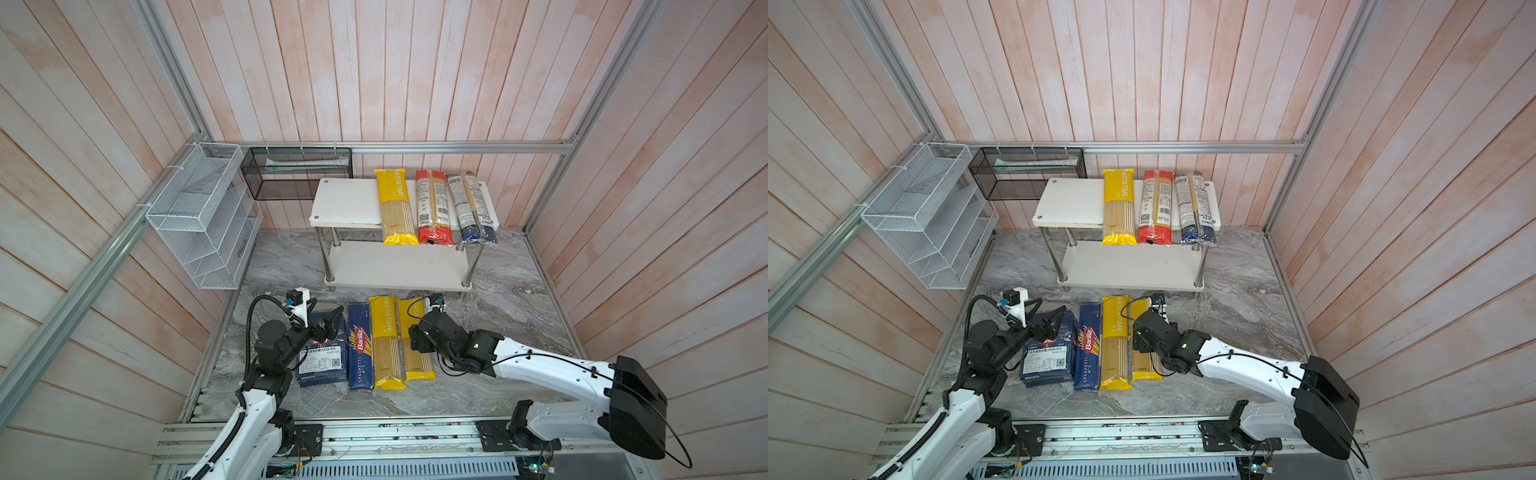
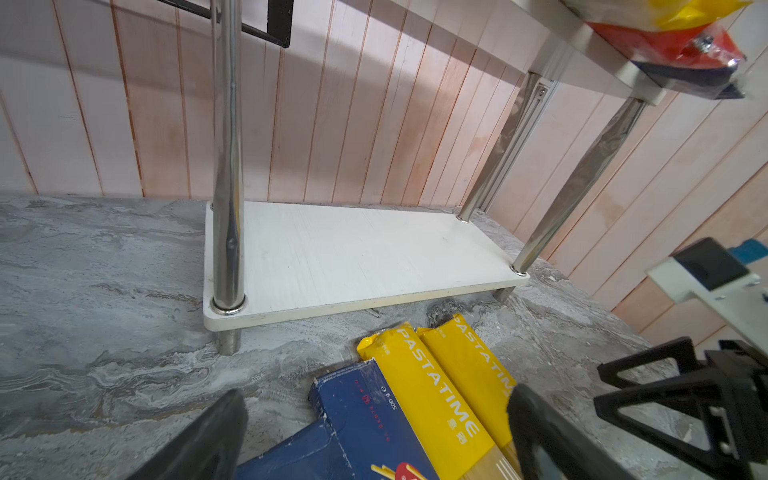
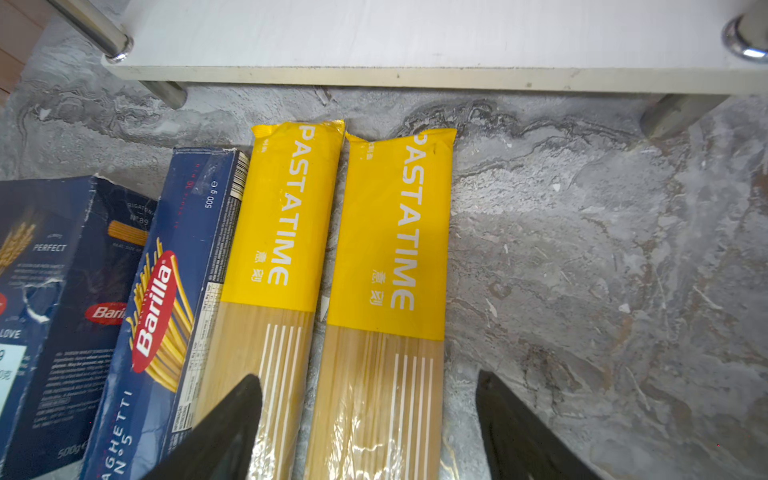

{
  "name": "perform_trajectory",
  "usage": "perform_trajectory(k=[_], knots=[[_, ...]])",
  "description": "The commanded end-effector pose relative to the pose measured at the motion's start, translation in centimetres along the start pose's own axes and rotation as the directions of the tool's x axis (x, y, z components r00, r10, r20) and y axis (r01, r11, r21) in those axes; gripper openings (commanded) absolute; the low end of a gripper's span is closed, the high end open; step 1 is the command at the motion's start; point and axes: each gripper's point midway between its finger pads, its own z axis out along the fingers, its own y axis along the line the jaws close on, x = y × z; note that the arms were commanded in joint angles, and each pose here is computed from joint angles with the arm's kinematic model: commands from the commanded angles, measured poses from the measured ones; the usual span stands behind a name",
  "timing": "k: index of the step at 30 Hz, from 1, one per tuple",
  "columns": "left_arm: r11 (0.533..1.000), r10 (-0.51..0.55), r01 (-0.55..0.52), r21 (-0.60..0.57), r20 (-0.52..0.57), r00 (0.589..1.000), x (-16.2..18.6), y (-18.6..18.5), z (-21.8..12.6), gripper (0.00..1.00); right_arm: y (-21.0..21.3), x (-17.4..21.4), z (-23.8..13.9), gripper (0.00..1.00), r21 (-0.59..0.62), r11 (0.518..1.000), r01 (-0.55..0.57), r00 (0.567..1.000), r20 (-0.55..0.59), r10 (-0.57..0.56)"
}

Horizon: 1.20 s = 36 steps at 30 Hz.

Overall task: Place and organize the pasta boxes and bags onto the shelf
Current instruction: 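Lower the open right gripper over the farther yellow PASTATIME pack's end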

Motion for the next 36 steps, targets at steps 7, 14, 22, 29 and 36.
perform_trajectory(k=[7, 14, 22, 29, 36], knots=[[1.000, 0.001, -0.001, -0.012, -0.068, 0.998, 1.7, 0.6, 0.5, 1.00, 0.3, 1.9, 3.4, 0.89, 0.001, 1.000, -0.031, 0.994, -0.109, 0.031], [1.000, 0.003, -0.004, -0.010, -0.063, 0.998, 1.6, 0.6, 0.4, 1.00, -0.1, 3.5, 5.3, 0.92, 0.041, 0.999, 0.001, 0.986, -0.167, 0.006], [1.000, -0.003, 0.002, -0.029, -0.065, 0.998, 1.7, 0.9, 0.4, 1.00, -0.2, 4.6, 6.9, 0.92, 0.054, 0.997, 0.051, 0.973, -0.229, -0.037], [1.000, 0.003, -0.004, -0.017, -0.061, 0.998, 1.6, 0.7, 0.4, 1.00, -0.7, 5.2, 7.5, 0.93, 0.073, 0.996, 0.049, 0.969, -0.243, -0.030], [1.000, 0.005, -0.005, -0.011, -0.062, 0.998, 1.6, 0.6, 0.4, 1.00, -1.9, 5.4, 7.0, 0.94, 0.090, 0.995, 0.037, 0.972, -0.236, -0.015]])
